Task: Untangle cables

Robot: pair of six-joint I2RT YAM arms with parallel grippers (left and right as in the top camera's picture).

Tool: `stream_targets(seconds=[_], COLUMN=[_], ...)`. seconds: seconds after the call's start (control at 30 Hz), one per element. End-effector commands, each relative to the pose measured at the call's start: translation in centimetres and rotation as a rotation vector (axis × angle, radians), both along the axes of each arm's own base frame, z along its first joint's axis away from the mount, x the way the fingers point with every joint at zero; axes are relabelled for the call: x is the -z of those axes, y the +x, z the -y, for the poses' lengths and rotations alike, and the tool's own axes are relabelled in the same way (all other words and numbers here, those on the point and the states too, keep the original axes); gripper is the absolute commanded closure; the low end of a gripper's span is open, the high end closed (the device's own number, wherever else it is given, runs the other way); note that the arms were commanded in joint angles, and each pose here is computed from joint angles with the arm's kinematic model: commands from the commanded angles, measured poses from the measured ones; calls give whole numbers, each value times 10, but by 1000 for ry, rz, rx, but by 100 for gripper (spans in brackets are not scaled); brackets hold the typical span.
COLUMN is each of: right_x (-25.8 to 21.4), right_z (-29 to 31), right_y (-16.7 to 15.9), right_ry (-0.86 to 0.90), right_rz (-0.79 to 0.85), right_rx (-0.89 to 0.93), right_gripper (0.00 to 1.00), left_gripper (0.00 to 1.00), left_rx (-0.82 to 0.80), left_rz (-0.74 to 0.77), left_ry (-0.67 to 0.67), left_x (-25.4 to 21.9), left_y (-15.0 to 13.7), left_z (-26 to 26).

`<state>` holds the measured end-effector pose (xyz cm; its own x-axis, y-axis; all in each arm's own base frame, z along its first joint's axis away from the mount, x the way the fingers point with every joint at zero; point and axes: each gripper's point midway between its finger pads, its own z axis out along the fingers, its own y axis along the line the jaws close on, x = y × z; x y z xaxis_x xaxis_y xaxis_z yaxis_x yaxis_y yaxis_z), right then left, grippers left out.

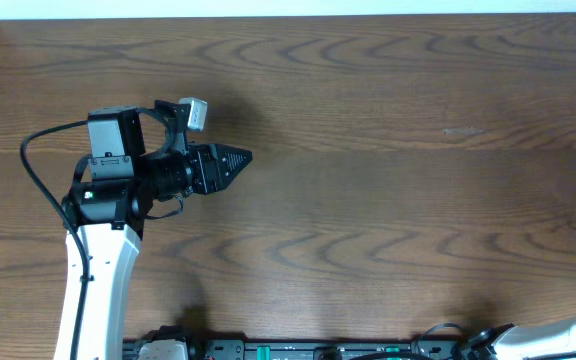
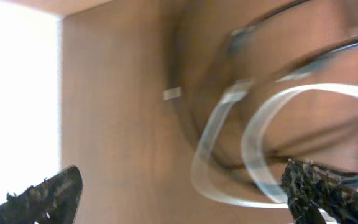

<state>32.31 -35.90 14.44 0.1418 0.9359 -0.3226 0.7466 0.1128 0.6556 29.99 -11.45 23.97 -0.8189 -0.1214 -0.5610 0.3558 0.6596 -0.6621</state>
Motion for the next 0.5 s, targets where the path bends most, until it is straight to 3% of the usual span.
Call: stream_targets(seconds=[0.0, 0.1, 0.17, 0.2, 0.23, 0.27, 0.3, 0.47], right_x=[-53, -59, -44, -24, -3, 14, 38, 67], right_z=[-74, -129, -158, -170, -176, -179, -180, -187], right_y=[67, 86, 88, 83, 73, 63, 40, -18], right_ry=[42, 99, 149, 189, 223, 243, 271, 289], right_rz=[308, 359, 294, 192, 68, -41, -234, -605], right_rx=[-428, -627, -686, -667, -617, -566, -448, -164], right_gripper=[1, 1, 1, 9, 29, 57, 99, 98], left_gripper=[51, 51, 51, 51, 51, 51, 51, 51], left_rx=[3, 3, 3, 3, 3, 3, 3, 3], left_rz=[19, 19, 19, 19, 19, 19, 19, 19], left_ry=[9, 9, 9, 9, 9, 9, 9, 9], left_x=[-4, -4, -4, -4, -4, -4, -4, -4], left_y=[2, 2, 2, 2, 2, 2, 2, 2], left_z=[-1, -1, -1, -1, -1, -1, -1, -1])
